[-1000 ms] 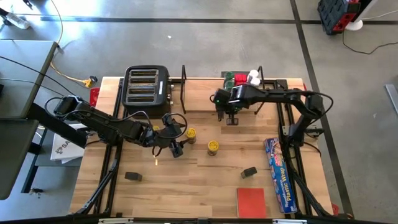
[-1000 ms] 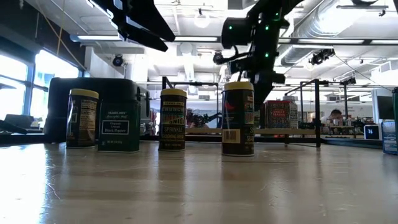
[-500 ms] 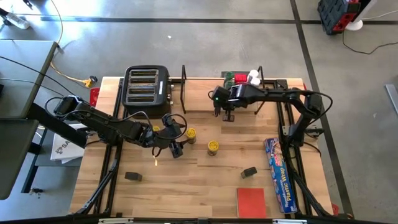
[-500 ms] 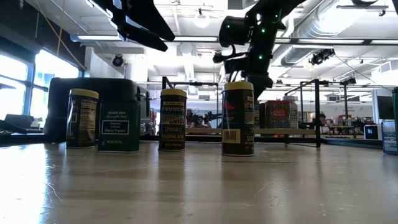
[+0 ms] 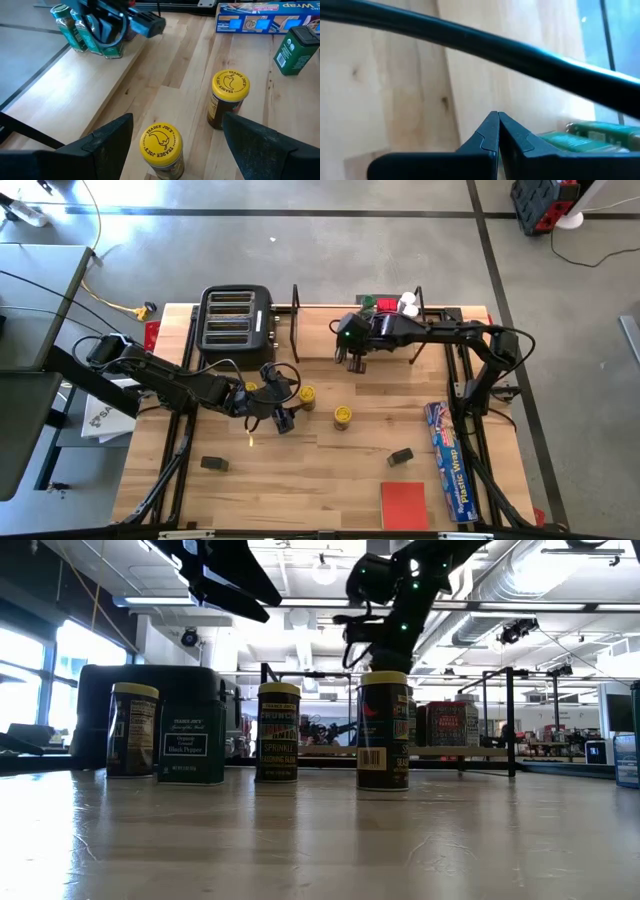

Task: Shelf spices
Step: Put the green seasoning bottle on the shelf aligned with the other green seasoning bottles, then put the top left black seasoning can on the shelf

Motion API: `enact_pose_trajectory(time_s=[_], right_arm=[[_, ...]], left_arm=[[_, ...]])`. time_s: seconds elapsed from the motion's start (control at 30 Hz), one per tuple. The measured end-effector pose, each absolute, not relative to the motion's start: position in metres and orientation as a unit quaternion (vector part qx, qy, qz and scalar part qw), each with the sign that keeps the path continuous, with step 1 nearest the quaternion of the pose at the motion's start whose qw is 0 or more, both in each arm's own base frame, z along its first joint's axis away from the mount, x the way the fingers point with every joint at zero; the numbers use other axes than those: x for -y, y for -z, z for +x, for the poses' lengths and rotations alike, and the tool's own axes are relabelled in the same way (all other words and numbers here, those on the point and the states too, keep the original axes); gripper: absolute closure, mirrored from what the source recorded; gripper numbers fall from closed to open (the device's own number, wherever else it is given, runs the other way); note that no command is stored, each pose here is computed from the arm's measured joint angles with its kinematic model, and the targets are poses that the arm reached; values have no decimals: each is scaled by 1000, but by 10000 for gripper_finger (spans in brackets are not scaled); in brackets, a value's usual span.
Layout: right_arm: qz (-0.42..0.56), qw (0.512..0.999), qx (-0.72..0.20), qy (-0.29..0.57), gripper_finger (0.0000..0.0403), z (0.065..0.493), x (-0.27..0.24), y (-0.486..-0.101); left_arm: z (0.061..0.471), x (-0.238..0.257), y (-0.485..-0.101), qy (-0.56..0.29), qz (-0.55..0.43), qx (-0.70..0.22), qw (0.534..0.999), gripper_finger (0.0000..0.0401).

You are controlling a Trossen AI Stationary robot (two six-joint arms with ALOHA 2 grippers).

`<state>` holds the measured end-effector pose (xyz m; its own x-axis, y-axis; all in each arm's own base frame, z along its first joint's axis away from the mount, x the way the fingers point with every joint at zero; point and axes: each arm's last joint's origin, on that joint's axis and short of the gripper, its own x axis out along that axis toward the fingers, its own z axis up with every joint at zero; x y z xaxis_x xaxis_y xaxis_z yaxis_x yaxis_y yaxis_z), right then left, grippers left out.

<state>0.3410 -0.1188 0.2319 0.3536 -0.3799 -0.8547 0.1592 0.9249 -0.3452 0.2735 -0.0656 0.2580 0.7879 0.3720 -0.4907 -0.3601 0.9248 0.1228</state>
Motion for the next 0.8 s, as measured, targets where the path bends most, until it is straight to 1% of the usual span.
enact_pose_trajectory(time_s=[0.13, 0.3, 0.43, 0.63, 0.73, 0.8], right_arm=[[-103, 815, -544, 173, 403, 344, 125, -226], [-110, 790, -570, 195, 403, 344, 134, -213], [-109, 784, -575, 207, 403, 343, 138, -210], [-112, 789, -569, 203, 403, 346, 134, -210], [-113, 806, -550, 189, 403, 349, 126, -217], [-118, 821, -527, 184, 403, 350, 119, -228]], left_arm=[[274, 65, -258, -195, 10, -261, 945, 100], [274, 63, -259, -200, -2, -257, 946, 100], [275, 63, -259, -201, -6, -254, 946, 100], [275, 64, -259, -201, -10, -251, 947, 100], [275, 64, -259, -201, -10, -251, 947, 100], [275, 64, -259, -201, -10, -250, 947, 100]])
